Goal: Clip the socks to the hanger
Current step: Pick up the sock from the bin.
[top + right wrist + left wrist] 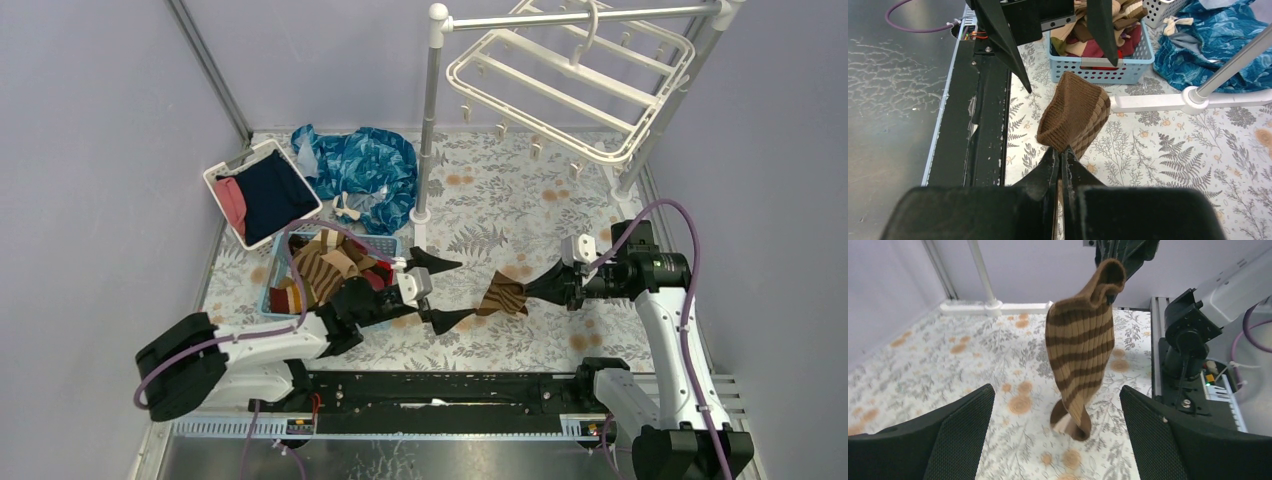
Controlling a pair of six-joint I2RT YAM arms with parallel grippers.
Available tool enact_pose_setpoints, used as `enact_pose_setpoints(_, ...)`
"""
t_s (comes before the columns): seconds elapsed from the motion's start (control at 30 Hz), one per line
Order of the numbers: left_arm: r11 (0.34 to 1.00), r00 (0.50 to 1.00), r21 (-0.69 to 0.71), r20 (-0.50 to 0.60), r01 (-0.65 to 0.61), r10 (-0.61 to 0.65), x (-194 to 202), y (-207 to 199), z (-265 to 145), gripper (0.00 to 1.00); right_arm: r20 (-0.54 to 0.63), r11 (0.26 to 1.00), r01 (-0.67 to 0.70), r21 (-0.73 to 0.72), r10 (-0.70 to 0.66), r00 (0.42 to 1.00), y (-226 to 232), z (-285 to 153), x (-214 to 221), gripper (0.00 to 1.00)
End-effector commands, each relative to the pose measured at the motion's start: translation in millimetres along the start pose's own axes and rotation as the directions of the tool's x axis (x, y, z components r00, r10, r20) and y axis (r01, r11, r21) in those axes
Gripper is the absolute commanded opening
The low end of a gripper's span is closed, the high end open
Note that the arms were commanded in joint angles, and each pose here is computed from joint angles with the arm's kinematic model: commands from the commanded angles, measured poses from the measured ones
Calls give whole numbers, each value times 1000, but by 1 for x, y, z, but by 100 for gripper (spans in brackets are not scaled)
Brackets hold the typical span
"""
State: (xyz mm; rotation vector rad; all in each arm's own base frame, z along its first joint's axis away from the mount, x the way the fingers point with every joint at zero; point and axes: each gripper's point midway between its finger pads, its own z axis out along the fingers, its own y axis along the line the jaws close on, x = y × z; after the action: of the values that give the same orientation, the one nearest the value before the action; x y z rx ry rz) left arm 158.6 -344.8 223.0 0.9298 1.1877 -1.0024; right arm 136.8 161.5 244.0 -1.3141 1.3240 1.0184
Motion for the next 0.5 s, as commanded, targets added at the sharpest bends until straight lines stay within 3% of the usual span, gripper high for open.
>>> enact_pose_setpoints(0.0,972,952,38,213,-232,219,-54,-2,24,99,31,999,-12,-33,13,999,6,4,-1,0)
enact_pose_setpoints(0.47,972,966,183,237,-148,103,-34,-20,57,67,20,997,-32,-71,34,999,9,9,4,1)
